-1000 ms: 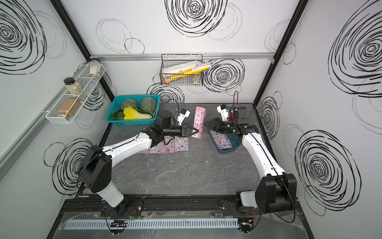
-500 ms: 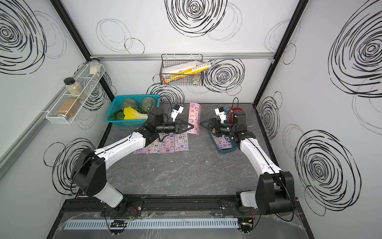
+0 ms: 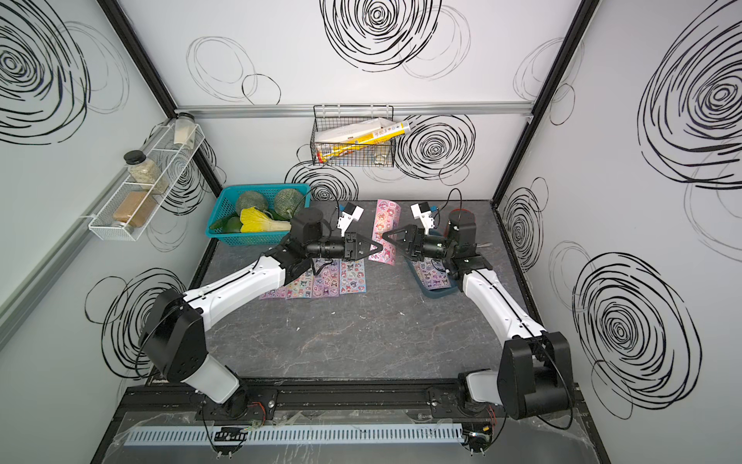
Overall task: Take the stickers out of the storage box
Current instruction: Place the sticker at the center of the board.
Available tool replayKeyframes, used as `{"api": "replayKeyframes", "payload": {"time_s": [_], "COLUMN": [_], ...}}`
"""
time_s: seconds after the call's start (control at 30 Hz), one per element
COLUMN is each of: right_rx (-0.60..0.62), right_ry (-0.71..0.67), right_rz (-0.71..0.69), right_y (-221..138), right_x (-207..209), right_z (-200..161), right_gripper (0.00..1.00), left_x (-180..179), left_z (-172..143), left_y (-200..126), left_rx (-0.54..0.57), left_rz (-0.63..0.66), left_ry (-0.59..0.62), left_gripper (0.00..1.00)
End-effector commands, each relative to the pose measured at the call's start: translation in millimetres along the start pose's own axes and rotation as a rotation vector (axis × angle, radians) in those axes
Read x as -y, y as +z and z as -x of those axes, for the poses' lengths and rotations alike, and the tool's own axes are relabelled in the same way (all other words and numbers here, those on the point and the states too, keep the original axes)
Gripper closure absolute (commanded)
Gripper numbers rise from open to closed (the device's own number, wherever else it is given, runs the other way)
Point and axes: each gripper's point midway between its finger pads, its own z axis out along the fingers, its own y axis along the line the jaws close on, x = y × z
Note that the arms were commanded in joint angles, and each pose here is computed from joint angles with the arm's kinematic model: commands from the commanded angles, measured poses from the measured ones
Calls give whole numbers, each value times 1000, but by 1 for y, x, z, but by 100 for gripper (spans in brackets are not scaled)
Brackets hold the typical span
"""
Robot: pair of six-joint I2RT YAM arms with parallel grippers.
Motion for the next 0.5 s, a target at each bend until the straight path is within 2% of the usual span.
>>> {"api": "replayKeyframes", "payload": {"time_s": [0.0, 0.47], "right_rx": [0, 10], "right_ry": [-54, -51], "right_rz": [25, -6], "right_y": [-1, -3], "right_x": [-17, -16], "right_z": [5, 6], "right_gripper": [12, 35], "left_x": [8, -21], "left_z": [11, 4], "left_y": [-8, -13], "left_rx": [31, 30], "left_rz": [11, 81], "left_ry": [56, 17], "left_gripper": [100, 100]}}
